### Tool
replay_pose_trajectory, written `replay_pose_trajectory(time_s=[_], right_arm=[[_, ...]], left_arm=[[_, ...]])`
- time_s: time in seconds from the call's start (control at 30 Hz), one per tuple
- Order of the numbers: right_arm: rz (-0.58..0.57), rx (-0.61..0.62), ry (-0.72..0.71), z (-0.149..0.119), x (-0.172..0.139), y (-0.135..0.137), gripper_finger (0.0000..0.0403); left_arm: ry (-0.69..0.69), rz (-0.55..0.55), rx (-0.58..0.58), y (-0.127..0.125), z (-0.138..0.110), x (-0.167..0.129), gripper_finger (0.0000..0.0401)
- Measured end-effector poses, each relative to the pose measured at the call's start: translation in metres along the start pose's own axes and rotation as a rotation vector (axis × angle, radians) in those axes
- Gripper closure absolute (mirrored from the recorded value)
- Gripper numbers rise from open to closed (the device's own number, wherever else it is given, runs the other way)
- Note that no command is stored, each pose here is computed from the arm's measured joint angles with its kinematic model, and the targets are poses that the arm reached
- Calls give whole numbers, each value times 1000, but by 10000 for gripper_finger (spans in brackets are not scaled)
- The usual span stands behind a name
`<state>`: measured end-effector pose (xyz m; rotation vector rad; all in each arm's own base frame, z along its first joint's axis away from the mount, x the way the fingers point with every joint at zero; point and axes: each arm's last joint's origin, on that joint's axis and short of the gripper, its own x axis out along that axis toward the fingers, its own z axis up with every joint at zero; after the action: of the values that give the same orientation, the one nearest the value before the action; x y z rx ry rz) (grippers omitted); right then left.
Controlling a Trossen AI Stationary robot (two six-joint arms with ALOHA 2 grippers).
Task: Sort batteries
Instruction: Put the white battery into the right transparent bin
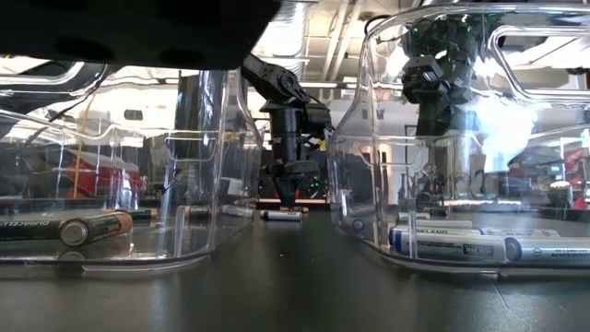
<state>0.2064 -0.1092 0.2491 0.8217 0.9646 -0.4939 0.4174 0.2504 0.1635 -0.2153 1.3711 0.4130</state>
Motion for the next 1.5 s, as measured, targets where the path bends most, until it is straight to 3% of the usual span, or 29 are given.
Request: replay_pose_trajectory(time_s=[0.97,1.5], right_arm=[[16,-44,20,-6,3,10,276],[-25,20,11,-5,2,6,276]], left_arm=[[10,-1,-59,0,0,-5,363],[-121,-3,-68,-19,6,-68,363]])
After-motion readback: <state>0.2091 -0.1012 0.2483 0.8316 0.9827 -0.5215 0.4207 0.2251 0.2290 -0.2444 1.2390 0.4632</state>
